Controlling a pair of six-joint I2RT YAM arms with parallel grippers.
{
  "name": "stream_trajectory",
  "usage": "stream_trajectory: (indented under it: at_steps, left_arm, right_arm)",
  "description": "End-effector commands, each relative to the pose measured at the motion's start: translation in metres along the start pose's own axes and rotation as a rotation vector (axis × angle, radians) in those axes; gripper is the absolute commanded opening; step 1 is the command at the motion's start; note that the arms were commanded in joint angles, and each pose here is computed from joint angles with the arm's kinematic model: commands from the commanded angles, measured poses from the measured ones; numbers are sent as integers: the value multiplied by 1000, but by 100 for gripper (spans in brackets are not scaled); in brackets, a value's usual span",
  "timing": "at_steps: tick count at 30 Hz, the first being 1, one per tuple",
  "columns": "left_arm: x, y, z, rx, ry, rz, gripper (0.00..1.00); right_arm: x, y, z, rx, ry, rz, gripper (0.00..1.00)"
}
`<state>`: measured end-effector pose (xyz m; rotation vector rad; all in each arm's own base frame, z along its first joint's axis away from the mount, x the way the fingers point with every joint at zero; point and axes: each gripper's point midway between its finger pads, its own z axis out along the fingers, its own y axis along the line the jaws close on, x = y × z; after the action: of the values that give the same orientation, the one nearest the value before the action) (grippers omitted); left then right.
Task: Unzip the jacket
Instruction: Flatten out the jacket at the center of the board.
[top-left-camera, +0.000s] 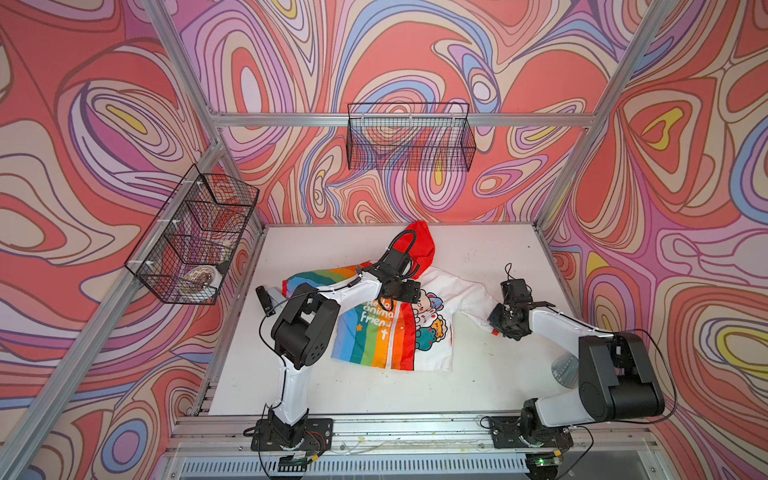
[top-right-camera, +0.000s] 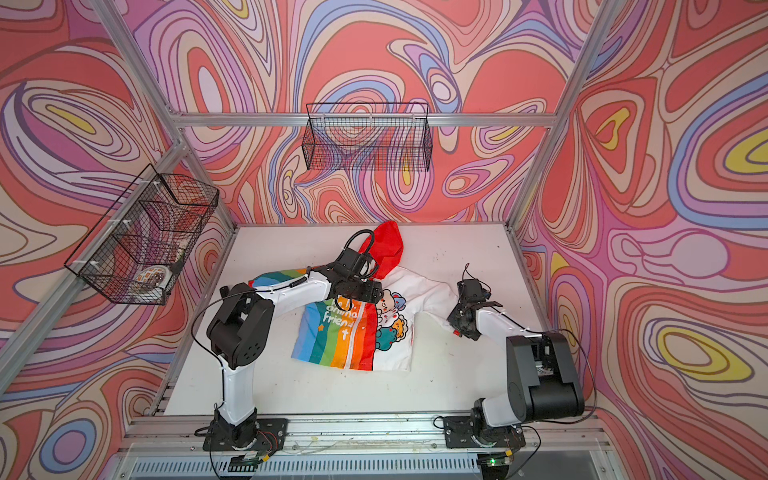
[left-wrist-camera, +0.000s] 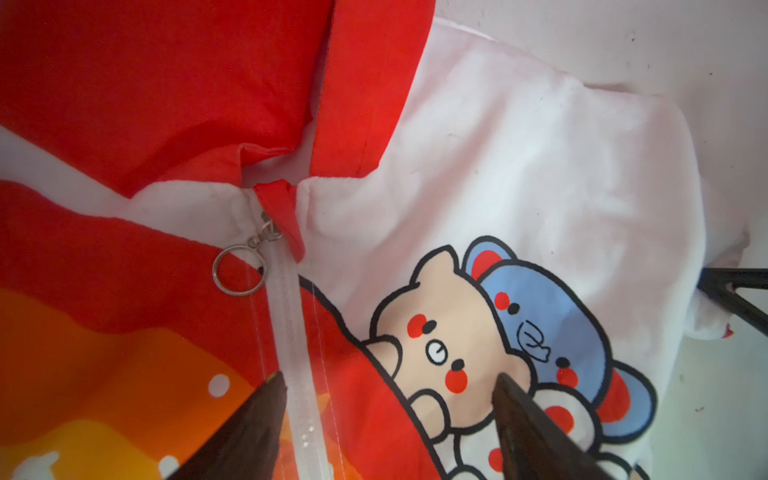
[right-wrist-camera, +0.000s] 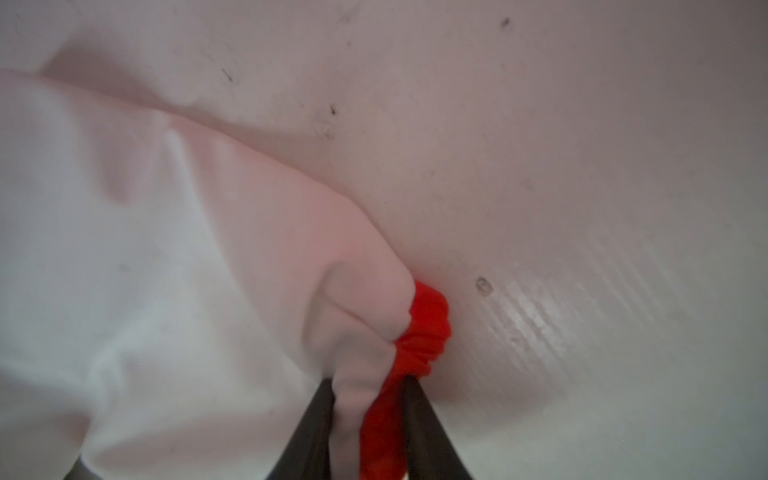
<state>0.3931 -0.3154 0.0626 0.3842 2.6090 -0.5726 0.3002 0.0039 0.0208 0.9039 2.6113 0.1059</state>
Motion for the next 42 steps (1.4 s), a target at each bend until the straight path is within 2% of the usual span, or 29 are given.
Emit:
stream_trajectory:
  at_steps: [1,5,9,17,30,33,38,42]
  left_arm:
    - [17,15,8,-58,45,-21,78]
    - [22,20,11,-82,52,-54,77]
    - [24,26,14,-105,43,-87,77]
    - [21,23,21,-96,57,-142,77]
    - [12,13,25,-61,59,-214,76]
    - [-3,3,18,-25,29,-192,77]
    - [-52,-18,-6,5,-69,-100,78]
    - [-89,-29,-9,22,-140,-41,72]
  right_arm:
    - [-3,-7,-5,17,-21,-7,18]
    - [-22,-9,-25,53,-97,-26,7]
    - [-47,-12,-53,93,-198,-41,0]
    - [-94,-17,-88,195,-326,-92,0]
    - [-148,-29,-66,241,-272,-91,0]
    - [-150,-27,-57,244,-230,-112,0]
    - [-138,-16,-44,171,-169,-118,0]
    - [-132,-17,-40,168,-150,-130,0]
